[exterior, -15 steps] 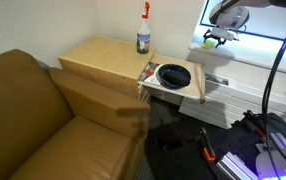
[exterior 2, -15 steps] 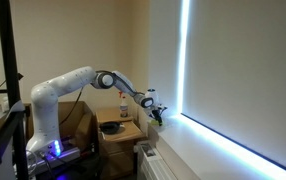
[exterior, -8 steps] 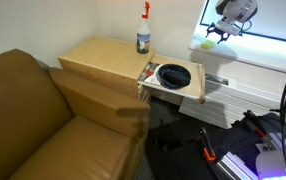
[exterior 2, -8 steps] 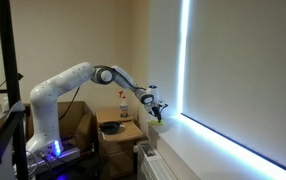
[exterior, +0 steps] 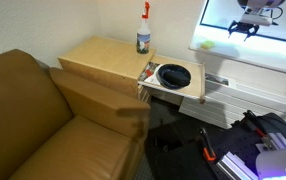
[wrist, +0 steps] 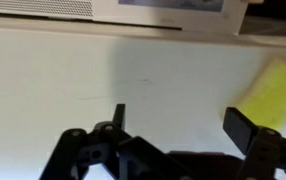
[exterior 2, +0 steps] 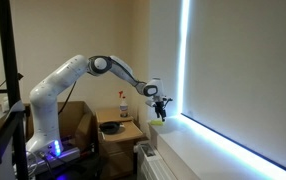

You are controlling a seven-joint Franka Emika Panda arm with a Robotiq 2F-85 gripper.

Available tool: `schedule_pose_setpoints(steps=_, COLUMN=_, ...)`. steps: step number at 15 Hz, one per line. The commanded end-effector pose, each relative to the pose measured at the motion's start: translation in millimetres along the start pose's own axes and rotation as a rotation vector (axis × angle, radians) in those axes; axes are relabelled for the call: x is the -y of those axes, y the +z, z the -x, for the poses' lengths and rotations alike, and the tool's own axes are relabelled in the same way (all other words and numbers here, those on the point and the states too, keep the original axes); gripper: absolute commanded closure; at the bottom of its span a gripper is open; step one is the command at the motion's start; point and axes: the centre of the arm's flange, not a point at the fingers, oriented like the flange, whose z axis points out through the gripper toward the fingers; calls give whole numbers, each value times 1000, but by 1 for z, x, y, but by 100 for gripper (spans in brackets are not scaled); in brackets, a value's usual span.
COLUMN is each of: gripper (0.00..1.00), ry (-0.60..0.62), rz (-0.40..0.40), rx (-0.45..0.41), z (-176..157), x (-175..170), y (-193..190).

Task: Remove the bowl from the window sill, put it in the top drawer, use the yellow sponge to wipe the window sill, and then remove the black sponge from the bowl and put it on the window sill

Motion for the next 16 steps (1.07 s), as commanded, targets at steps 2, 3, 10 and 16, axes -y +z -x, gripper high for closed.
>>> schedule_pose_setpoints(steps=2, gripper=0, ry=-179, rz=5, rx=174, z=63, x=-34, y=-42)
schedule_pose_setpoints(steps=3, gripper=0, ry=-219, rz=-10, rx=210, z=75, x=-36, y=-44)
schedule_pose_setpoints(steps=10, gripper=0, ry=-392, rz=-132, rx=308, z=123, x=-14, y=-26)
schedule_pose_setpoints(steps=16, gripper=0, ry=-500, rz=-127, rx=389, z=150, x=14, y=-17)
